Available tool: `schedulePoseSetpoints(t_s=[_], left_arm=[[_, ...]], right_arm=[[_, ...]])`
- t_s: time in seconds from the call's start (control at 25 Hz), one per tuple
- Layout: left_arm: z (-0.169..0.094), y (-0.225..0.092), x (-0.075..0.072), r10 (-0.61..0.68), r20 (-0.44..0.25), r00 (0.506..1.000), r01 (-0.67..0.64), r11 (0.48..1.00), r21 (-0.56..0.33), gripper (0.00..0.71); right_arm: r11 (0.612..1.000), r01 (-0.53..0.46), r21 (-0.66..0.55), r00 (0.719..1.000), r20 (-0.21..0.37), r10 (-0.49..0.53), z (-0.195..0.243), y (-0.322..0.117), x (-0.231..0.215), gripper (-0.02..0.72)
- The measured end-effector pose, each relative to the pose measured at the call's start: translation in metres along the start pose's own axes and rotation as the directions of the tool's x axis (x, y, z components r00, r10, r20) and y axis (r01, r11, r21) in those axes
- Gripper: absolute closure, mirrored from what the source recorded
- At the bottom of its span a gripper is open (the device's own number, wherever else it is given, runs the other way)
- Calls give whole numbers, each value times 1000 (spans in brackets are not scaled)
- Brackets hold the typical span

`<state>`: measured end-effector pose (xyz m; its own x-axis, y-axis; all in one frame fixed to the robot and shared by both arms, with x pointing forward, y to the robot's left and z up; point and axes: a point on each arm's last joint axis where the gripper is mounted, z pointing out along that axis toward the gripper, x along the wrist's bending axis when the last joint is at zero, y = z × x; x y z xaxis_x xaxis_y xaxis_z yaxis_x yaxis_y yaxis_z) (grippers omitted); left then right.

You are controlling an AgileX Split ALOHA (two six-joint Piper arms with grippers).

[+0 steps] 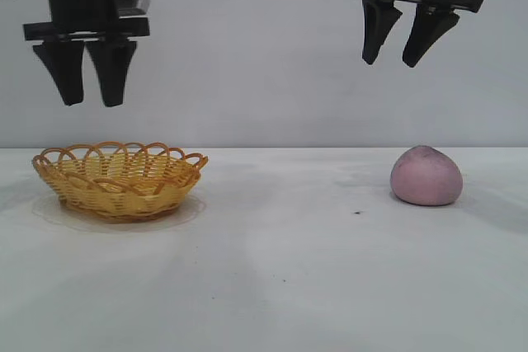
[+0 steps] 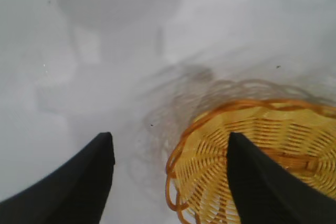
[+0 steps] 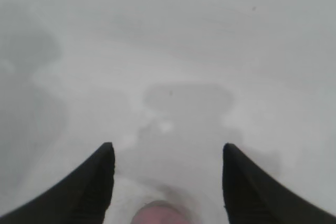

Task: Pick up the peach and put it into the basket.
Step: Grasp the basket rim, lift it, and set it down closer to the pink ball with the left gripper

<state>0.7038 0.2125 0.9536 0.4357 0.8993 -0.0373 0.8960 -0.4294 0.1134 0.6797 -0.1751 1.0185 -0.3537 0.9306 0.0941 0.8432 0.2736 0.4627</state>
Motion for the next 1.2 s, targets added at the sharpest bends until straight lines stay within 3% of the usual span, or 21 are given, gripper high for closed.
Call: schedulePoseSetpoints(t_s=[0.24,0.32,0.4,0.44,0.64,0.68,0.8,0.92,1.0,1.12,1.2], left_arm=[[29,-10,1,-3,34,999,0,997,80,375],[36,-11,0,-8,46,999,4,996,94,454],[37,-10,-2,-22,74,997,15,996,90,598],[37,-10,-4,-29,90,996,21,996,85,637],[33,-10,-13,-107,183,977,96,993,68,637],[31,-13,-16,-127,211,969,115,991,70,710],[27,-28,-29,-200,285,938,193,980,52,710],[24,-50,-44,-293,347,891,321,947,-23,710],[17,-63,-61,-340,367,866,408,905,-124,710],[19,-87,-89,-411,412,813,511,842,-170,710],[25,-96,-105,-407,429,806,516,838,-175,710]], right_arm=[[1000,0,4,1000,-1,0,0,0,0,319],[1000,0,4,1000,-1,0,0,0,0,319],[1000,2,4,1000,-1,-2,0,0,0,319],[1000,4,5,1000,-1,-4,0,0,0,319],[1000,11,7,1000,-1,-11,0,-1,0,319],[1000,15,6,1000,-1,-15,0,-1,0,319],[1000,19,6,1000,-1,-19,0,-1,0,319],[1000,21,6,1000,-1,-21,0,-1,0,319],[1000,21,6,1000,-1,-21,0,-1,0,319],[1000,24,6,1000,-2,-24,0,-1,0,319],[1000,21,5,1000,-7,-21,0,0,1,319]])
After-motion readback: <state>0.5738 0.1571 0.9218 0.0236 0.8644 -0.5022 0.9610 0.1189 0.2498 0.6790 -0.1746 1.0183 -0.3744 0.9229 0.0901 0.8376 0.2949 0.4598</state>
